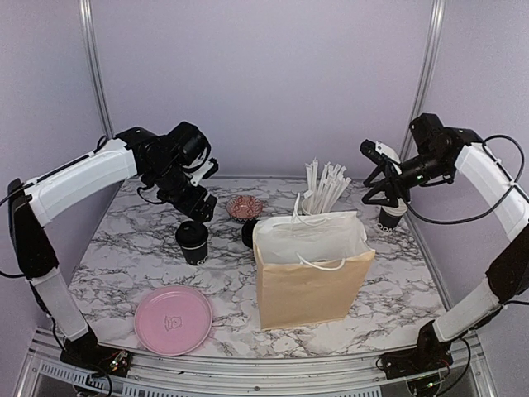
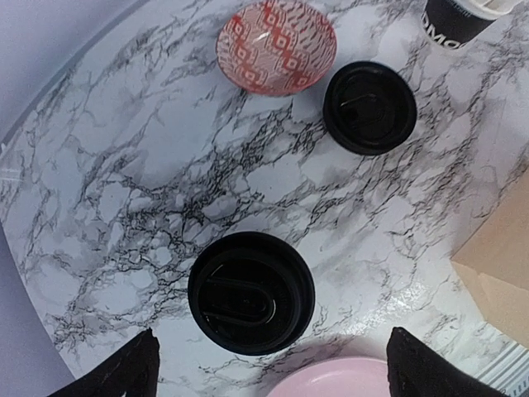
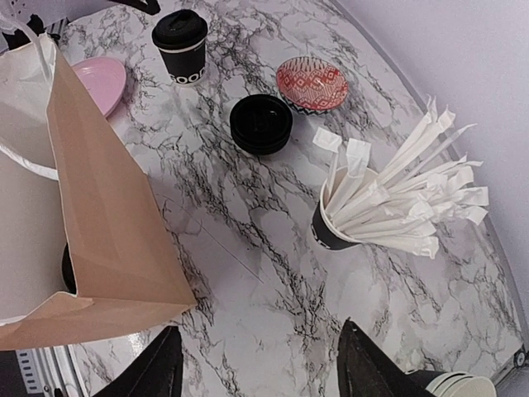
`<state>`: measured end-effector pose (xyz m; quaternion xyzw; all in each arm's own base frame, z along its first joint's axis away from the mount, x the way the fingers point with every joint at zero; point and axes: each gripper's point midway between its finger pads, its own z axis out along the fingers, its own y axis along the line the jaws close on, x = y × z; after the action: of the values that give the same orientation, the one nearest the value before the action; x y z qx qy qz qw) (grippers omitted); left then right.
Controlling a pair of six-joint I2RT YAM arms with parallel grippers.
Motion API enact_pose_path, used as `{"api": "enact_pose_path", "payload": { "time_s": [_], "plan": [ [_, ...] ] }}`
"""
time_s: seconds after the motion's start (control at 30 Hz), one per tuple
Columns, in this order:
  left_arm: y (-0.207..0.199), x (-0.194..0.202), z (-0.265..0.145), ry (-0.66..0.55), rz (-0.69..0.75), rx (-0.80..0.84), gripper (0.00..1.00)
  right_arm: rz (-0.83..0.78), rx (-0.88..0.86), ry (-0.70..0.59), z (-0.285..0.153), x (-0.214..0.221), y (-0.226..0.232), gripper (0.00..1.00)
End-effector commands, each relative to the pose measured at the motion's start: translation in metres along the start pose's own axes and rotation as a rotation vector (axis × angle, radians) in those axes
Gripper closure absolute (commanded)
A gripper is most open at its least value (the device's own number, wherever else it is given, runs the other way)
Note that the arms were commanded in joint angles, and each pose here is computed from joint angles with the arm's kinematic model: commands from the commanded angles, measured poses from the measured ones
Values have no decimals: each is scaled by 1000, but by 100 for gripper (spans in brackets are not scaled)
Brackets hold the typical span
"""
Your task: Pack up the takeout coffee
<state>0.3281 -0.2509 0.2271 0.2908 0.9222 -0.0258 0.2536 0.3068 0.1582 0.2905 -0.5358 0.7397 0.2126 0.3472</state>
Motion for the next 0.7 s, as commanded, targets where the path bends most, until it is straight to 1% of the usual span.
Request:
{"api": "enact_pose_path", "payload": {
  "time_s": [0.0, 0.17, 0.33, 0.47, 0.67],
  "plan": [
    [10, 19, 17, 116, -72, -9, 3, -22, -39, -32, 5, -4, 7, 39],
    [8, 25, 38, 203, -68, 7, 3, -18, -52, -14, 9, 3, 10, 39],
    [11, 36, 54, 281, -67, -16, 4, -22, -45, -4, 11, 8, 11, 39],
    [4, 46, 60, 319, -79, 12, 5, -16, -52, 6, 15, 12, 9, 39],
    [16, 49, 63, 333, -78, -56, 6, -17, -56, 4, 15, 11, 9, 39]
  ]
}}
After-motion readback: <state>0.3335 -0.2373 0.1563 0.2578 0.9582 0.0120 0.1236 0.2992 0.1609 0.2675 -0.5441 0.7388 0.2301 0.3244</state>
